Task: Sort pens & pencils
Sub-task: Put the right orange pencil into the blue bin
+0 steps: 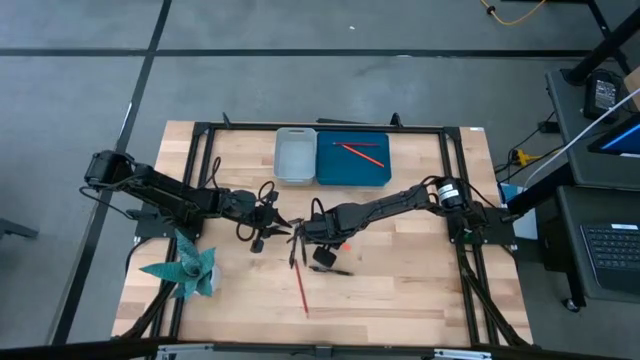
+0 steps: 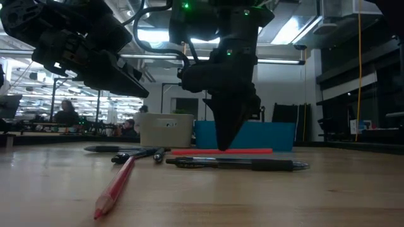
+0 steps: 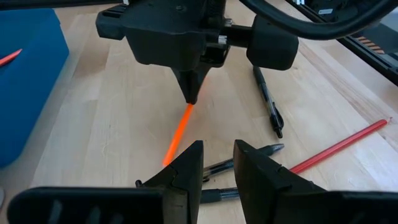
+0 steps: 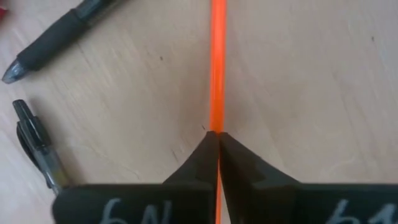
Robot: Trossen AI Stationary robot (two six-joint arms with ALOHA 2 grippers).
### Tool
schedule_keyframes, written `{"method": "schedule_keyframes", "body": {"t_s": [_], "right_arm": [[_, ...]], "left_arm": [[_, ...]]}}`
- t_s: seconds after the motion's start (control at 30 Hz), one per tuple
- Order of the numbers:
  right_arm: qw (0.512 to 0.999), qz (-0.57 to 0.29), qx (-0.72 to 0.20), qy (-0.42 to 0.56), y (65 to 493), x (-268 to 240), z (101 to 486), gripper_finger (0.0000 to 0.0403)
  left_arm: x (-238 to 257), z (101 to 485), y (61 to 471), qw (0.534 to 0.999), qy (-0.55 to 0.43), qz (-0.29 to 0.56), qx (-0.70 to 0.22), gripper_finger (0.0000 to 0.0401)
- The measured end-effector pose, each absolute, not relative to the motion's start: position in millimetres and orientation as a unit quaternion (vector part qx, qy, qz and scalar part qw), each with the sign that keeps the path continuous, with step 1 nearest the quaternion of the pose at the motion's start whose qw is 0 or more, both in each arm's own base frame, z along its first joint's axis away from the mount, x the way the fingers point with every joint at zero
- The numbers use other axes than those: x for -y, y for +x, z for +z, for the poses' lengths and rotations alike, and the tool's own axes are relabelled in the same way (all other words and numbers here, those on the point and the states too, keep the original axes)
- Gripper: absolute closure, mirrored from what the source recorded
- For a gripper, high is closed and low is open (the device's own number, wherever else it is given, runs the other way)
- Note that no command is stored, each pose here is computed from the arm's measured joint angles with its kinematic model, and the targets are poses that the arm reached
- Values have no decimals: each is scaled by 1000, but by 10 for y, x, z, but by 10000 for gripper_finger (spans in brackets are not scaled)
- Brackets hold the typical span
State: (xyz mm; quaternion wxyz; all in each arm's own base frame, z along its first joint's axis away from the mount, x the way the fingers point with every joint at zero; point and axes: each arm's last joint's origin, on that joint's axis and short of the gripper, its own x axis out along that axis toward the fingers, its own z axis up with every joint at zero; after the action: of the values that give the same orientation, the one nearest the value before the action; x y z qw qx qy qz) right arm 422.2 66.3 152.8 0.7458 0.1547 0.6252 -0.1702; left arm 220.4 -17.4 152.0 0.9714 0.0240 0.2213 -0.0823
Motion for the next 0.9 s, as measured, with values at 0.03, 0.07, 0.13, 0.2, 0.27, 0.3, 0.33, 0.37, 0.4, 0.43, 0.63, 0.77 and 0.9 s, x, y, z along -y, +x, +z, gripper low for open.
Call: {"method": "schedule_keyframes", "body": {"t_s": [0.03,0.07,0.13,0.2,0.27,0.3,0.33,0.37,0.4,0.43,0.63,0.77,0.9], "right_arm": [[746,-171,-625,155,4223,-663,1529,386],[746,-171,-625,156,4223,-663,1529,383],[746,-171,-625,156,4223,-663,1529,380],[746,-171,-625,156,4222,-664,1531,379],[746,-170,-624,155,4222,-665,1535,378],[747,-170,-624,155,4223,-665,1536,378],[747,-169,-624,155,4223,-665,1536,378],[747,-169,-624,155,4223,-665,1536,378],[747,-169,-624,154,4223,-665,1536,378],[748,-167,-624,153,4225,-665,1537,378],[750,-161,-624,147,4230,-666,1539,377],[757,-155,-618,148,4249,-670,1543,377],[770,-135,-605,150,4292,-683,1553,368]], "left_arm": [[174,1520,2205,971,24,-82,-221,319],[174,1520,2204,971,24,-82,-221,319],[174,1520,2204,971,24,-82,-221,319],[173,1520,2205,971,24,-82,-221,319],[174,1520,2204,971,24,-82,-221,319],[174,1520,2205,971,24,-82,-221,319],[174,1520,2204,971,24,-82,-221,319],[174,1521,2205,971,24,-82,-221,319],[174,1520,2204,971,24,-82,-221,319],[173,1520,2205,971,24,-82,-221,319],[173,1520,2205,971,24,-82,-221,319],[173,1521,2205,971,24,-82,-221,319],[174,1521,2205,971,24,-82,-221,319]]}}
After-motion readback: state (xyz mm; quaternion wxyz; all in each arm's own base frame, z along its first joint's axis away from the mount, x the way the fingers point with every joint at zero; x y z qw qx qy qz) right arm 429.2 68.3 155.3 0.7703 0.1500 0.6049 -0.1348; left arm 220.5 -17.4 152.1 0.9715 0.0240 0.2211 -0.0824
